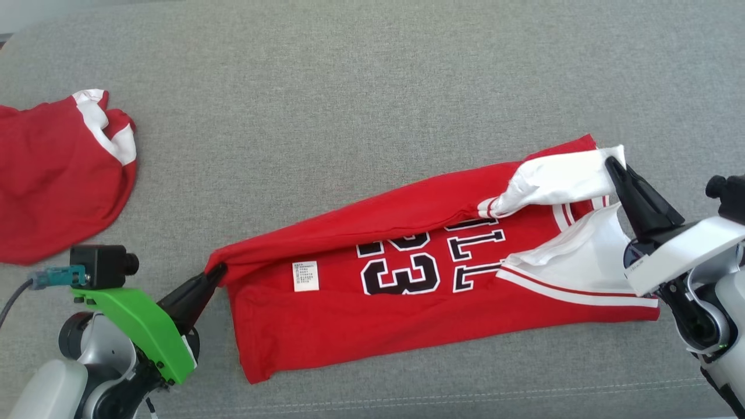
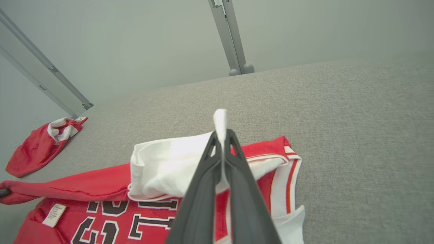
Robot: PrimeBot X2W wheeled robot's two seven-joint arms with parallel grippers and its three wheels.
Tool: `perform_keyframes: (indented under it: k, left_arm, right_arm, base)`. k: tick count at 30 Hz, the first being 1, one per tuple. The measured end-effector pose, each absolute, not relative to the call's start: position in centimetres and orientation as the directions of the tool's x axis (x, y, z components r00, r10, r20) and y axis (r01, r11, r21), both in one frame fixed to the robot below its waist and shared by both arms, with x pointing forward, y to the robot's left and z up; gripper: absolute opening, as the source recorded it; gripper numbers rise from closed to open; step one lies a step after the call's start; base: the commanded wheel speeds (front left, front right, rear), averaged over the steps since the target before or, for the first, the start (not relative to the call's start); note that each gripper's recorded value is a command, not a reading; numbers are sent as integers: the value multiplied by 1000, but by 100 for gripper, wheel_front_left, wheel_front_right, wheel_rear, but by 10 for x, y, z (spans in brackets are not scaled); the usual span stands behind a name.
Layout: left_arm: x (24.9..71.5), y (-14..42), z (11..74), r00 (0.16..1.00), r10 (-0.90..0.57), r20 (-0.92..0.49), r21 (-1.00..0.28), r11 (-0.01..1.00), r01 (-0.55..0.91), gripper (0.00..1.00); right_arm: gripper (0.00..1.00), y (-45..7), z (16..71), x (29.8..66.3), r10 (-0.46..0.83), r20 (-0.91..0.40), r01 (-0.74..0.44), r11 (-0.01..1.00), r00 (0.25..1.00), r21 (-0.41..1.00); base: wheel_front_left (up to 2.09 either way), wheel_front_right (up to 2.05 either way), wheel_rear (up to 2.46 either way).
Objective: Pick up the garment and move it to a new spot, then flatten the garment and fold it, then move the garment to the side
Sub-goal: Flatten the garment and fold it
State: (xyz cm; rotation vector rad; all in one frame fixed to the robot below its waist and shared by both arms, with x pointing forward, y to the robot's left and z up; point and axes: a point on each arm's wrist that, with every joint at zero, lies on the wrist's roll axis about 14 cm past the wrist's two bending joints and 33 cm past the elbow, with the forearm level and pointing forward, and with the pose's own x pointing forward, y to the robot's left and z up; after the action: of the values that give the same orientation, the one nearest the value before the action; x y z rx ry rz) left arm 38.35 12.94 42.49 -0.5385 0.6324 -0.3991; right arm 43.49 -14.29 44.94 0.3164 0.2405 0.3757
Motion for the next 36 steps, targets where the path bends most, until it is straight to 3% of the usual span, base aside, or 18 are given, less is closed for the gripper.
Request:
perform_keyframes:
  k: [10,36]
  left_arm:
    - [366,118,424,728,-528,-436,-599,775,203,0]
    - [359,121,413,713,-525,-465,-576,791,207,0]
  right_arm:
    - [0,-165,453,418,338,-173,-271,906,925,325]
    - [0,-156,448,368,368,-228,-264,884,901,386]
  base:
    - [0,0,0]
    - [0,0,0]
